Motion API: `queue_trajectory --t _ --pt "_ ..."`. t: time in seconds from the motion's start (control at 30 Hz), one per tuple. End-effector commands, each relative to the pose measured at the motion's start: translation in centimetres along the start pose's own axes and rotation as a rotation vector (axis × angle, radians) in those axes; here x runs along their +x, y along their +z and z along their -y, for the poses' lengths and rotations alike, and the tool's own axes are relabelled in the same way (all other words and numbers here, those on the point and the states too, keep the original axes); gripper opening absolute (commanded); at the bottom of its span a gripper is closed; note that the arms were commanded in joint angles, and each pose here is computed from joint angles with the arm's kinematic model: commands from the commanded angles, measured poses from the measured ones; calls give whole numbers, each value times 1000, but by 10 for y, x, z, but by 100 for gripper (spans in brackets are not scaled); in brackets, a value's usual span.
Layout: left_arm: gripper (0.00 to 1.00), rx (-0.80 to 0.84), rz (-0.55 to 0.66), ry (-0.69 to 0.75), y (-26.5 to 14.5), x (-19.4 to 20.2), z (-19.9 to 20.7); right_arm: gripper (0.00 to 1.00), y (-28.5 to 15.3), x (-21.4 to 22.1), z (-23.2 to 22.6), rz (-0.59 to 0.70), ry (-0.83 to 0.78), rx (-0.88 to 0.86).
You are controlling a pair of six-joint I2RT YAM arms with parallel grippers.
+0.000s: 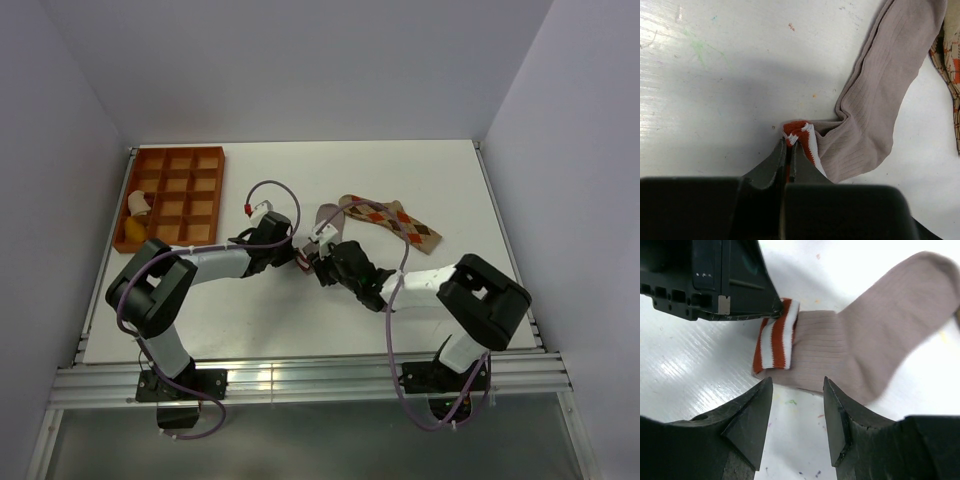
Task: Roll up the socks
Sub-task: Roll the sock at the center of the board.
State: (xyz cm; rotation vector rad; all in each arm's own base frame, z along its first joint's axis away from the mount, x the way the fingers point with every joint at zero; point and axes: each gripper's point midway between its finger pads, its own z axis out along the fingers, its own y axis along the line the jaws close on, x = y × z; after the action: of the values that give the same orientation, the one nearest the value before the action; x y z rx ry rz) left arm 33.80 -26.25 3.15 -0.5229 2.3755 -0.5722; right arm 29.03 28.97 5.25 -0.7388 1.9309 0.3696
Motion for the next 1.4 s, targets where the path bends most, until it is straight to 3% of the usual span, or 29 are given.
queue_trajectory --t 0.0,0.87,1.17,1.37 --pt "0 -35 2 14 -3 1 -5 53 -11 -36 8 140 30 20" --pt "0 -12 -27 13 -10 2 3 54 29 -17 -46 55 -267 4" --pt "0 -6 -39 13 -9 5 3 52 42 -9 -37 16 -315 84" --pt "0 -2 -38 12 -11 4 4 44 50 7 -36 -45 -331 97"
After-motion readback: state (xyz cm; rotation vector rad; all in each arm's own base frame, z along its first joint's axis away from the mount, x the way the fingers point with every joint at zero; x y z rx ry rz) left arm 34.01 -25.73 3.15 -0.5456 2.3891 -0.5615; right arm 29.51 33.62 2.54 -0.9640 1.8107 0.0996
